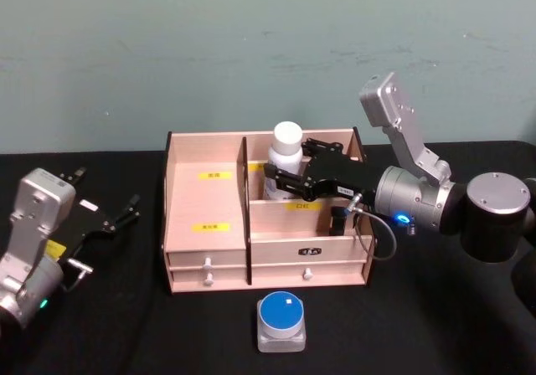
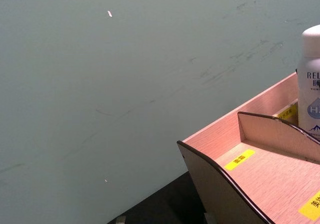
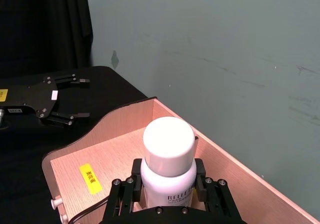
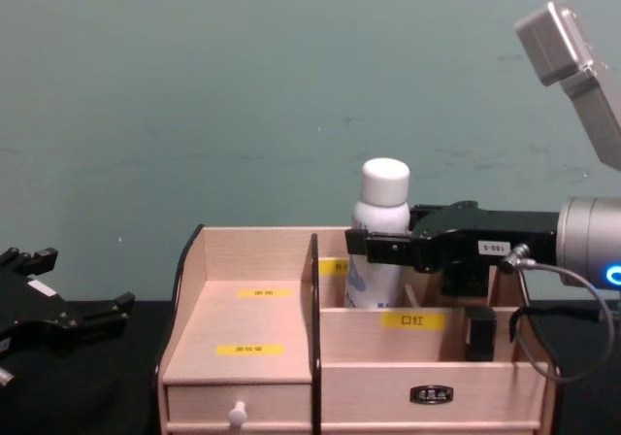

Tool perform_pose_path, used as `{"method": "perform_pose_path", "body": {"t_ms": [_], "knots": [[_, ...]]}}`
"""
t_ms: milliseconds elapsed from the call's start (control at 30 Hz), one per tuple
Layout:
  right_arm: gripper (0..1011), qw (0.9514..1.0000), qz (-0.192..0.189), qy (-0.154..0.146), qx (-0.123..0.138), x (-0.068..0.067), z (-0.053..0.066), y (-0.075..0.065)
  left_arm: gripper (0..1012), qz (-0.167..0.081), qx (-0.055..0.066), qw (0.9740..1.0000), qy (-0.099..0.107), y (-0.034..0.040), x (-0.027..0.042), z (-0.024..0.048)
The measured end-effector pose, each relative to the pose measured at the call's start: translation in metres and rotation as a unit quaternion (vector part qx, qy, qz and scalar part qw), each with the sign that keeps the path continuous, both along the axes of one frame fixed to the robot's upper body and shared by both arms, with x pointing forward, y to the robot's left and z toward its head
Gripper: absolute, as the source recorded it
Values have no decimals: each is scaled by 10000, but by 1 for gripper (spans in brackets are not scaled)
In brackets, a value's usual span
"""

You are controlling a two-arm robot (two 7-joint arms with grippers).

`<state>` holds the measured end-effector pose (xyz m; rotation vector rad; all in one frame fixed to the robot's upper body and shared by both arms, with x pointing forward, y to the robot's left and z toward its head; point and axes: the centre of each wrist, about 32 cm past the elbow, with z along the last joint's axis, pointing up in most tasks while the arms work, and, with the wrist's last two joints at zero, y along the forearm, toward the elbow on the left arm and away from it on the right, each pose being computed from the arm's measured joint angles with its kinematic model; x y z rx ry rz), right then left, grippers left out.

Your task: Pick up the facial cleanser and watermelon frost from the table and place them into the tiered storage box.

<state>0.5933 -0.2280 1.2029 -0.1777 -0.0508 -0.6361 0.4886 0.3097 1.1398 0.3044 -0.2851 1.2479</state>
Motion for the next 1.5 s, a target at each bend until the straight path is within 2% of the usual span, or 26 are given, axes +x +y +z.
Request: {"method": "perform_pose_path", "body": {"t_ms": [100,333,400,433,567,667,800,867,900,967,1067,1100,1200,1267,1300,1467,1500], "knots": [[632,10000,2,-2,3,0,2,1,1010,0,0,10000,0,0,0,0],[847,10000,3,-10,13,-1,8,1,1010,0,0,10000,0,0,0,0],[874,10000,2,-11,14,-1,9,0,1009,0,0,10000,0,0,0,0],[928,10000,1,-21,26,0,10,-4,1010,0,0,10000,0,0,0,0],[1002,9998,0,-174,124,-17,42,-32,1010,0,0,10000,0,0,0,0],[1000,9994,18,-303,152,-46,95,-53,1010,0,0,10000,0,0,0,0],[1000,9973,191,-677,228,-172,319,-105,1010,0,0,10000,0,0,0,0],[1000,9963,290,-760,274,-227,386,-120,1010,0,0,10000,0,0,0,0],[1000,9952,435,-814,323,-306,450,-135,1010,1,0,10000,0,0,0,0],[1000,9942,601,-822,350,-396,509,-150,1010,0,0,10000,0,0,0,0],[1000,9918,1026,-644,412,-631,558,-200,1010,0,0,10000,1,0,0,0],[1000,9918,1026,-644,412,-631,558,-200,1010,0,0,10000,0,0,0,0],[1000,9885,1385,-396,466,-820,506,-264,1010,0,0,10000,0,0,0,0],[1000,9872,1495,-282,479,-886,460,-297,1010,0,0,10000,0,0,0,0],[1000,9864,1565,-160,484,-942,402,-337,1010,0,0,10000,1,0,0,0],[1000,9852,1645,173,449,-1038,211,-471,1010,0,0,10000,0,0,0,0],[1000,9849,1656,284,427,-1058,134,-516,1010,0,0,10000,0,0,0,0]]}}
